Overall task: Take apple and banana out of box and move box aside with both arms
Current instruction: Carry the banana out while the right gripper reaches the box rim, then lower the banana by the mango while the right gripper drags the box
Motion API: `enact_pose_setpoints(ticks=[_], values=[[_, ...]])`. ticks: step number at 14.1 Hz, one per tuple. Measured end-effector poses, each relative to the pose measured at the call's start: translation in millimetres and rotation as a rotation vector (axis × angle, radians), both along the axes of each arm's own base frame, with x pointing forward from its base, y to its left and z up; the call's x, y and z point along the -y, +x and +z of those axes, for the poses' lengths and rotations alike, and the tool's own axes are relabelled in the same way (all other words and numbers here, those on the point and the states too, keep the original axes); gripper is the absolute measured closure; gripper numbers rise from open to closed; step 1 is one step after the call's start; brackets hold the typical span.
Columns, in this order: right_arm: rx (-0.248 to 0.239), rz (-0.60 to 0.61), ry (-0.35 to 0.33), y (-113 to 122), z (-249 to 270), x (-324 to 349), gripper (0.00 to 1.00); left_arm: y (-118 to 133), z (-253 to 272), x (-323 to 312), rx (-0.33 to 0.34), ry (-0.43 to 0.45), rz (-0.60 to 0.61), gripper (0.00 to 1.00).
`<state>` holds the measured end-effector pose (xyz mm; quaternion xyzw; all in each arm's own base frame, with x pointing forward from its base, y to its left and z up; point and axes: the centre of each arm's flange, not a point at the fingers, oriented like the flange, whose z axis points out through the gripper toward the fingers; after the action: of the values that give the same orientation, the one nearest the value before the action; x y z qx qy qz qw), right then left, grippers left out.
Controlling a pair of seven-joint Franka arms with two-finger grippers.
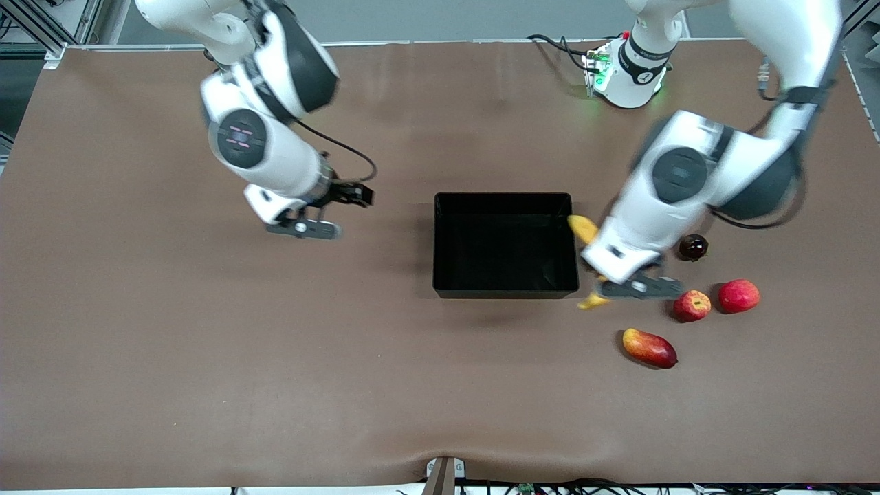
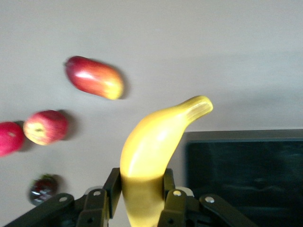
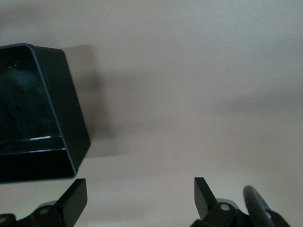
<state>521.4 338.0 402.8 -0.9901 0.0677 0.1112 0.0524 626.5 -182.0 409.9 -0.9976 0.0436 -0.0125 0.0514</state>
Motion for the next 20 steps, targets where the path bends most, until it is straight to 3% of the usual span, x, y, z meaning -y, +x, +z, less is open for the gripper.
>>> enact_pose_setpoints(ticks=[2,5,9,13,17,18,20], values=[[0.024,-0.012,0.044,1.9,-24.9,-23.5,0.0,15.0,-3.8,-64.2,-0.022,0.004,-0.065,0.6],[0.098,0.001,0.09,-2.8,-51.9,-61.9,0.0,32.9,-15.1,-146.9,-0.033,-0.006,-0.143,0.6],[0.171,0.009,0.104,-15.5,-104.5,-105.0,0.05,69.1,-51.7,-213.3,-0.034,0.042,-0.265,0.6],[0.199,0.033,0.103,-24.8,-145.5,-129.7,0.48,102.8,-106.9,-266.2,0.02,0.029,-0.374,0.6],[0.211,0.044,0.103,-28.2,-159.5,-138.8,0.89,114.2,-141.8,-286.3,0.052,0.065,-0.43,0.6],[0.211,0.042,0.101,-26.8,-159.3,-137.4,0.95,116.0,-146.3,-284.6,0.049,0.064,-0.432,0.6],[0.208,0.036,0.094,-21.8,-156.7,-133.2,0.94,118.7,-158.3,-280.6,0.044,0.055,-0.434,0.6]])
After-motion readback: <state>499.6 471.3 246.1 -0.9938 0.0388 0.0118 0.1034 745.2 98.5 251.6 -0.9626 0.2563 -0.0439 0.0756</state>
